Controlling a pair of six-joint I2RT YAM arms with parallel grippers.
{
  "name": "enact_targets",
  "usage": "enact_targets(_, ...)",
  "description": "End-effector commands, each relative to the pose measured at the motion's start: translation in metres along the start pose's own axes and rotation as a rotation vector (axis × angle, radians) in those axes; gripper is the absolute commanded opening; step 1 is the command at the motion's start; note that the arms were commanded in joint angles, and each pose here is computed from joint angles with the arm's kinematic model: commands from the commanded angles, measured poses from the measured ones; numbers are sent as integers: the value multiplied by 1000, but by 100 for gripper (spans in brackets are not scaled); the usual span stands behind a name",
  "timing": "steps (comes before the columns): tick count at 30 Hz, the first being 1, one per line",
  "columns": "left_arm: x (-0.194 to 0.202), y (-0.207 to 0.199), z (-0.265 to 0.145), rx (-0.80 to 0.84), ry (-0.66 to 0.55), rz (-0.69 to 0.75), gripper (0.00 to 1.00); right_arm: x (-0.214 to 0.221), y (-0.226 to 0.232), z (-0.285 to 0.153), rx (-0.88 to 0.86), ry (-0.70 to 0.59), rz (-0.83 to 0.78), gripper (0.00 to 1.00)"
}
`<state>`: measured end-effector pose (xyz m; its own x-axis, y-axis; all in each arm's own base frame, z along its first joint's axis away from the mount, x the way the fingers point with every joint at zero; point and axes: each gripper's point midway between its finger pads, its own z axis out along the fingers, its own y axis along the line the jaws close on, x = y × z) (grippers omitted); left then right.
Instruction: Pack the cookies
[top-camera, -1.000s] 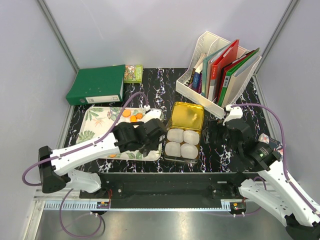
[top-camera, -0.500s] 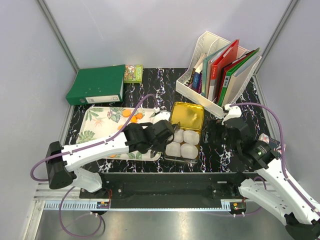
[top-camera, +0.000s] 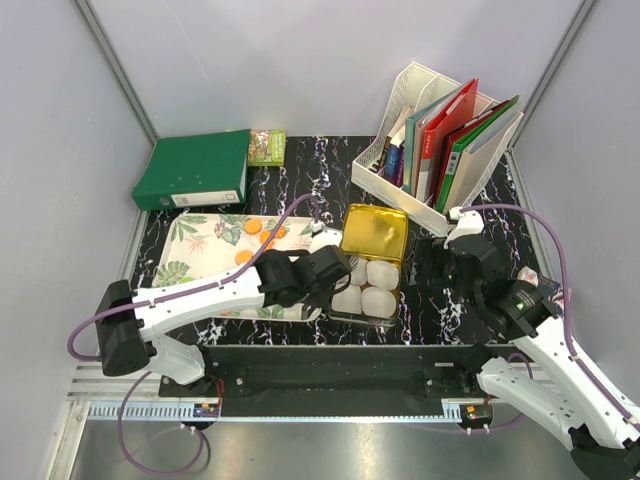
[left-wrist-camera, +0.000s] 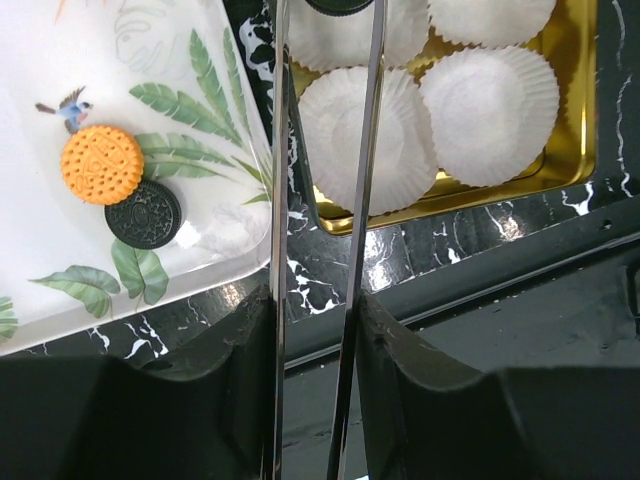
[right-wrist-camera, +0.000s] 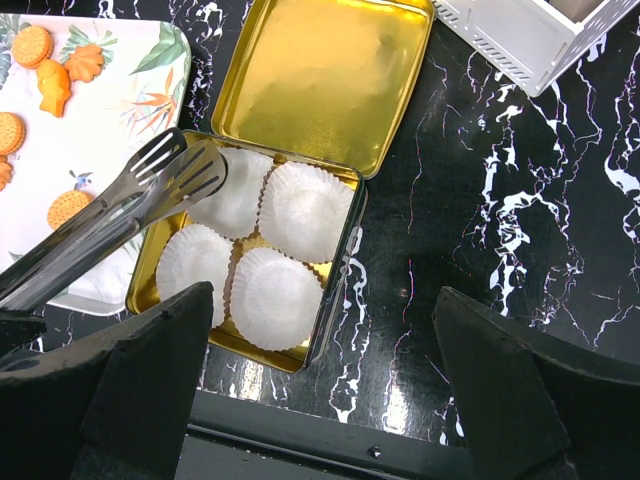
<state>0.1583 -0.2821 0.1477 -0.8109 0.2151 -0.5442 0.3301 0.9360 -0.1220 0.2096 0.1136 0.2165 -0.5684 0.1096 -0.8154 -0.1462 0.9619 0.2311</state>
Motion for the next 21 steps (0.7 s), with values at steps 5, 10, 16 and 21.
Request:
enact_targets(5,1,-9,-4,55,-21,-29,0,-15,5,-5,-15,-37,21,100)
enact_targets(10,1,-11,-6,61,-24,-22,24,-13,5,-5,-18,-32,25,100)
enact_targets(16,-9,-14,-14,77,-65,-18,47,-12,6,-5,-20,-30,31,100)
enact_targets(21,-13,-11,-20,78,-90,-24,54,-13,6,-6,-22,-34,32,100)
